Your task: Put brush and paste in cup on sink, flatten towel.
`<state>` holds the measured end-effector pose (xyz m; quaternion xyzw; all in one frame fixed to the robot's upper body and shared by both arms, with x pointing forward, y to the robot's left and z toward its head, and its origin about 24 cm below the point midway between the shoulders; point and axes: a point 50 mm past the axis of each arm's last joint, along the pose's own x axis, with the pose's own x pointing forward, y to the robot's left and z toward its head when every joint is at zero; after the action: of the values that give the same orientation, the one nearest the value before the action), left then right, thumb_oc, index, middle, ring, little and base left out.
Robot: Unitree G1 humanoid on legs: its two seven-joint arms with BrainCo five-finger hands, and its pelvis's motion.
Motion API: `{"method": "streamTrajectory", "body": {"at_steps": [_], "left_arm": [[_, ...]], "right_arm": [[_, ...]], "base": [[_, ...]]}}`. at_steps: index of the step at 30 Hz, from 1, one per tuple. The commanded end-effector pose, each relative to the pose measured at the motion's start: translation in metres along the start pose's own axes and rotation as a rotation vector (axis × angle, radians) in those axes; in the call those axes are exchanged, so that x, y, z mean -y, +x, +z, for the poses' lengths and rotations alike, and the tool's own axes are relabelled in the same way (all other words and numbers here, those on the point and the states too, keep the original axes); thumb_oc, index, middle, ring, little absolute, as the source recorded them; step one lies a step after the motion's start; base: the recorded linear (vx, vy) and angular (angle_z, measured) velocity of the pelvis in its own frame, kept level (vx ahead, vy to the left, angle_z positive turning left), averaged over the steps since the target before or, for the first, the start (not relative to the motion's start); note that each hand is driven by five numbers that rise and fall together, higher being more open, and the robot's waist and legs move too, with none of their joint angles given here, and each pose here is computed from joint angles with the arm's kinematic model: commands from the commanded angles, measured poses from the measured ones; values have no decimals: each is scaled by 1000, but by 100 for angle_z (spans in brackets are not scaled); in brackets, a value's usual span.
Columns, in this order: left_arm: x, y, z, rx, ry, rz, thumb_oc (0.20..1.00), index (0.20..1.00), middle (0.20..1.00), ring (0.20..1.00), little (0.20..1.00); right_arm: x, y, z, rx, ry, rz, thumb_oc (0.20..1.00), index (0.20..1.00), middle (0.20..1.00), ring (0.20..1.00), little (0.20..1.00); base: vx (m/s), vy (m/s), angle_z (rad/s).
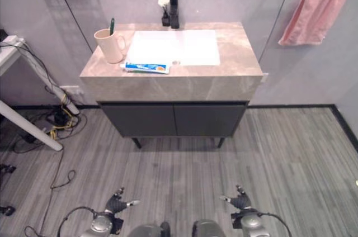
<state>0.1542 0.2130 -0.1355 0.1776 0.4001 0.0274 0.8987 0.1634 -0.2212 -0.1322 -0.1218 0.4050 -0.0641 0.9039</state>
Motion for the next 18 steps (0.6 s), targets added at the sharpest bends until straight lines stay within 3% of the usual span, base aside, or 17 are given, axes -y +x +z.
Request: {"method": "streamTrajectory", "body": {"at_steps": [1,18], "left_arm": [[-4,4,15,71,8,26,1000,1000,1000,1000,1000],[-15,8,20,84,105,30,1000,1000,1000,1000,1000]], "right_arm": [[3,6,23,88,2,-5,1000,1000,1000,1000,1000],[1,5,46,195,22,13,1000,1000,1000,1000,1000]], "base": [[1,114,-14],[42,102,-10]]}}
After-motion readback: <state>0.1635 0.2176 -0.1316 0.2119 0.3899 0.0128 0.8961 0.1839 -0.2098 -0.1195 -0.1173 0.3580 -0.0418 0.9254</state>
